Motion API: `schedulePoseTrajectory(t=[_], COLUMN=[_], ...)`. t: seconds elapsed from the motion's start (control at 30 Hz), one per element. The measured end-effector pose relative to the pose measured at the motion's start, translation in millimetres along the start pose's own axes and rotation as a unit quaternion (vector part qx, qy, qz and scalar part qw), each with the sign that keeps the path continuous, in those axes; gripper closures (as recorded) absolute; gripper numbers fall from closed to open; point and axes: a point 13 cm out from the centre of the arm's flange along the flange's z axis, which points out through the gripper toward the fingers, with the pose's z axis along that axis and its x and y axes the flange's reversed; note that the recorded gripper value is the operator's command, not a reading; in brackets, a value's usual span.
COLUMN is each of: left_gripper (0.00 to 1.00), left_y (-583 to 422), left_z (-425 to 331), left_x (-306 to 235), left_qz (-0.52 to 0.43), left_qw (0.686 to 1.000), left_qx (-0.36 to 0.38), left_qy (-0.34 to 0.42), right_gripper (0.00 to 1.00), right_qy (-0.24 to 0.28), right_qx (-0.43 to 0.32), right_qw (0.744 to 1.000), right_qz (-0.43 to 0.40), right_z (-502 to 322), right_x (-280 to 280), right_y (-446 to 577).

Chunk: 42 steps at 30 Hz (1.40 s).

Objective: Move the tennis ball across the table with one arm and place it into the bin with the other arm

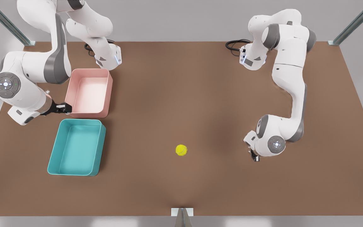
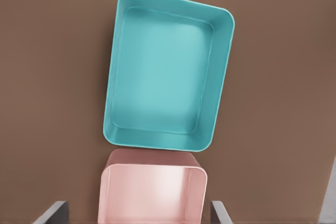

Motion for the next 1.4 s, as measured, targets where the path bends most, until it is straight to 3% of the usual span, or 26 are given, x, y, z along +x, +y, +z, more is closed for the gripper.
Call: schedulePoseTrajectory(t=[0.07,0.2,0.33,0.7,1.03,1.4], left_gripper=[0.00,0.00,0.00,0.00,0.00,0.00], left_y=[-29.6,-52.3,-100.6,-132.4,-135.7,-137.9], left_z=[-112.3,-182.0,-234.8,-232.0,-231.0,-231.7], left_x=[43.0,80.1,44.3,60.8,72.4,68.1], left_qz=[-0.111,-0.252,-0.292,-0.457,-0.545,-0.589], left_qw=[0.993,0.967,0.956,0.887,0.835,0.804], left_qx=[-0.019,0.010,0.012,0.039,0.047,0.051], left_qy=[-0.022,-0.032,-0.008,0.060,0.067,0.065], right_gripper=[0.00,0.00,0.00,0.00,0.00,0.00], right_qy=[0.009,0.017,0.016,-0.037,-0.115,-0.112], right_qx=[0.002,0.006,-0.032,-0.085,-0.099,-0.105], right_qw=[1.000,0.997,0.995,0.995,0.988,0.987], right_qz=[-0.009,-0.077,-0.088,-0.041,0.019,0.051], right_z=[10.7,33.1,72.9,205.3,251.5,295.9], right_x=[-9.1,-39.2,-70.4,-162.0,-243.2,-246.3], right_y=[9.8,95.2,133.9,220.0,227.6,235.8])
